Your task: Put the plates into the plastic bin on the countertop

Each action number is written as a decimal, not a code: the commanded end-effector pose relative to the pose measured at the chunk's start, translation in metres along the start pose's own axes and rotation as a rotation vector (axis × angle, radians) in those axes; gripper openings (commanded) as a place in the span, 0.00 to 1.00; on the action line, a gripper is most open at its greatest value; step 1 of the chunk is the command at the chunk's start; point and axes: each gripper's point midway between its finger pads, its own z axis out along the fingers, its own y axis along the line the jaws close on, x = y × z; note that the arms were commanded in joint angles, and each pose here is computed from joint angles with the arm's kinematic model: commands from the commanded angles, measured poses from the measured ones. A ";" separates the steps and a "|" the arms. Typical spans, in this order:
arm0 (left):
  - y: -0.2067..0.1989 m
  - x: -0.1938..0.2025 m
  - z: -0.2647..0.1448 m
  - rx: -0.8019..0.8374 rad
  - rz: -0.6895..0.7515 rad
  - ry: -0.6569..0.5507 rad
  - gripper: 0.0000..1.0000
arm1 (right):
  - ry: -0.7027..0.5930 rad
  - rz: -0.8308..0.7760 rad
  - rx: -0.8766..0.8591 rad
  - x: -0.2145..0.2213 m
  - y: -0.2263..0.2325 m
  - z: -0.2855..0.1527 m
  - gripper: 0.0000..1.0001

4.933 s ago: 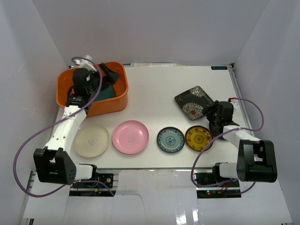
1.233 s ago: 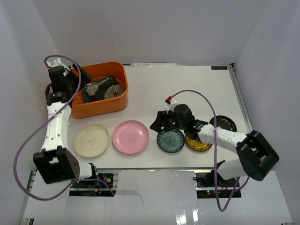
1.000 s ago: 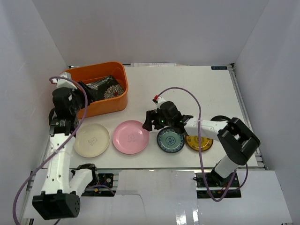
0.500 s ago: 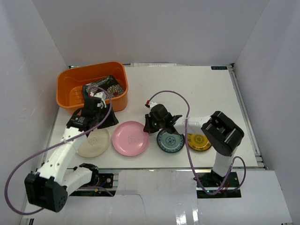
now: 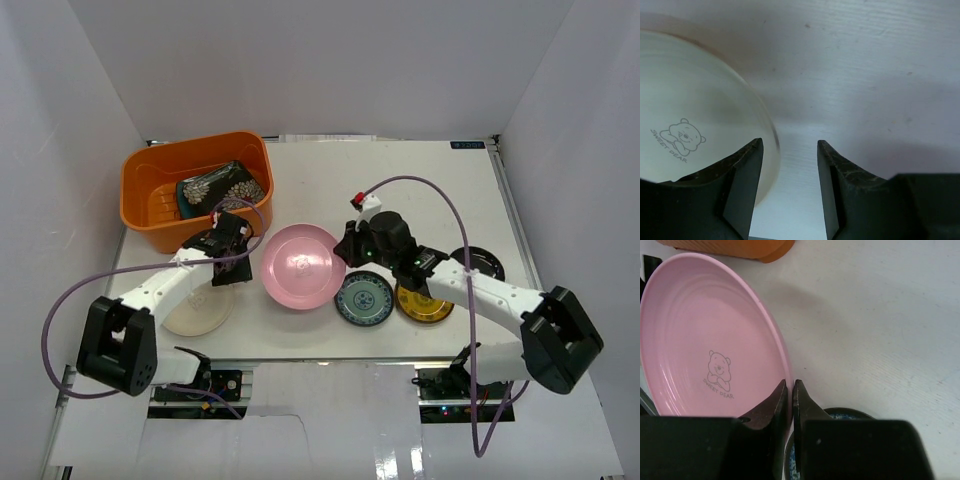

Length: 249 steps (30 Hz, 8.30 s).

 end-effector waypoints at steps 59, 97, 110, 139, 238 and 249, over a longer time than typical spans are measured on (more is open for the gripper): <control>-0.027 -0.303 -0.015 -0.002 0.015 -0.364 0.59 | -0.058 0.054 -0.030 -0.004 -0.015 -0.069 0.08; -0.115 -0.116 -0.146 0.803 0.042 -0.307 0.00 | -0.145 0.061 -0.133 -0.083 0.021 -0.054 0.54; 0.028 -0.273 -0.111 0.360 -0.367 -0.584 0.00 | -0.086 0.025 -0.060 -0.022 -0.003 -0.093 0.81; 0.000 -0.252 -0.190 0.493 -0.283 -0.817 0.98 | -0.056 0.139 0.212 0.044 -0.067 -0.106 0.34; 0.026 -0.261 -0.145 0.526 -0.407 -0.691 0.88 | -0.228 0.354 -0.196 -0.107 0.008 -0.029 0.08; -0.105 -0.082 -0.150 0.964 0.021 -0.280 0.79 | -0.146 0.341 -0.279 -0.089 0.033 -0.025 0.08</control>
